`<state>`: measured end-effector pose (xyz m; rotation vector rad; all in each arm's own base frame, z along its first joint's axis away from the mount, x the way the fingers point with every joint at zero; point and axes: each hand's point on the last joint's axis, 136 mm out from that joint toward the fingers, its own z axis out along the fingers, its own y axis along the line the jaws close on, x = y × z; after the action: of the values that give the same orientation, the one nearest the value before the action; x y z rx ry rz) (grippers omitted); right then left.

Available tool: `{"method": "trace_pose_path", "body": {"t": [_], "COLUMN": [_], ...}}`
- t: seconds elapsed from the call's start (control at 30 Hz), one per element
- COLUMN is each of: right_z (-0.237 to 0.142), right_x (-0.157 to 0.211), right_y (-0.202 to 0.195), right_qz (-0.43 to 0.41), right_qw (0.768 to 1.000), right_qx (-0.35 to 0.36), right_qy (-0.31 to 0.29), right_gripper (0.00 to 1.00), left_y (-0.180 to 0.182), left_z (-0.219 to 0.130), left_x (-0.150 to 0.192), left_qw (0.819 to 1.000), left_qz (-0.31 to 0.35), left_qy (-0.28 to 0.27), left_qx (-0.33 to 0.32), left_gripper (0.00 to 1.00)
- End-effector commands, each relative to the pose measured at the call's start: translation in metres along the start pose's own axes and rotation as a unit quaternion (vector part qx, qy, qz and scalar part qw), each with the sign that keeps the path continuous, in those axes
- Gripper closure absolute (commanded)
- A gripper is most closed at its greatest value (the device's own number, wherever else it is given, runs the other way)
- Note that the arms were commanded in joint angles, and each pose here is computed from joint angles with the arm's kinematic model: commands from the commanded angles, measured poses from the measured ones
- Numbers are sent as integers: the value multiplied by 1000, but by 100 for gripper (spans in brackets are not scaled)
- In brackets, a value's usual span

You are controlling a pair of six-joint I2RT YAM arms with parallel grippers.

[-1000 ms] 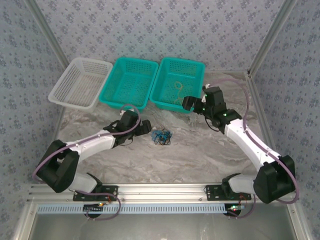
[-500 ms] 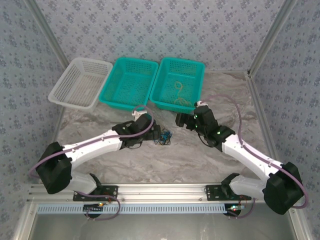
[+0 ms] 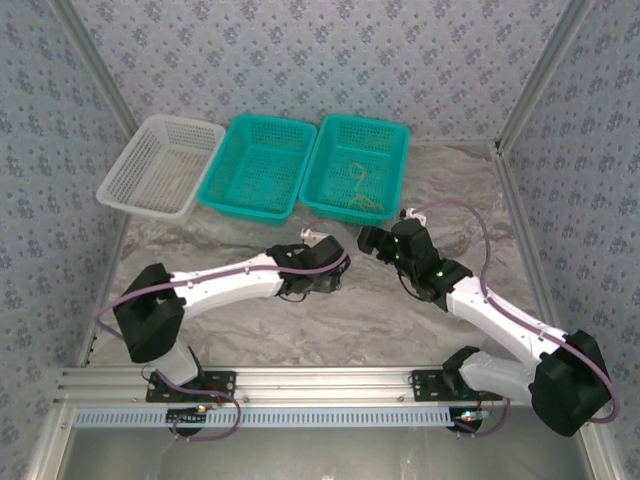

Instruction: Untangle the cables

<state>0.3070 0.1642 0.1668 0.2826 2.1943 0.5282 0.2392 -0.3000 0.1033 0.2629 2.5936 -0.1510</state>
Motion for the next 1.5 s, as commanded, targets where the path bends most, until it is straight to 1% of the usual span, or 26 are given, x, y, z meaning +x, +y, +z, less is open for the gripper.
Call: {"method": "trace_pose_path", "body": {"t": [0.0,0.1,0.17,0.3,0.43,0.7,0.73,0.87,1.0,1.23,1.33,1.4,1.47], "right_z": [-3,-3,-3,-2,-2,-3,-3,-3,-4,-6,-6,-5,-5], "right_x": [-5,-6,-6,-5,-6,-7,-7,-7,-7,-9,-9,-8,-8], "right_y": [-2,-3,-4,-7,-8,-6,-6,-6,-4,-3,-3,-3,-3], "right_qz": [12,11,11,10,13,16,16,19,22,25,26,26,26], "right_qw": [1000,1000,1000,1000,999,999,999,999,999,999,999,999,999], "right_qx": [5,8,10,16,17,14,14,13,10,5,6,7,6], "right_qy": [-18,-20,-21,-22,-24,-25,-25,-24,-23,-25,-25,-24,-23], "right_gripper": [1,1,1,1,1,1,1,1,1,1,1,1,1], "left_y": [2,-1,3,6,8,10,5,5,6,7,10,12,10], "left_z": [3,11,13,19,21,30,32,35,36,40,38,36,33], "left_x": [1,-1,4,11,15,17,12,13,14,15,13,12,10], "left_qw": [999,998,997,996,996,994,995,996,996,997,997,997,998], "left_qz": [38,39,44,49,55,64,59,60,57,53,48,44,41], "left_qy": [9,8,20,28,32,34,24,20,17,18,13,7,-1], "left_qx": [-34,-46,-59,-62,-62,-78,-71,-69,-67,-60,-62,-60,-49], "left_gripper": [41,47,51,59,64,64,64,65,69,69,72,77,80]}}
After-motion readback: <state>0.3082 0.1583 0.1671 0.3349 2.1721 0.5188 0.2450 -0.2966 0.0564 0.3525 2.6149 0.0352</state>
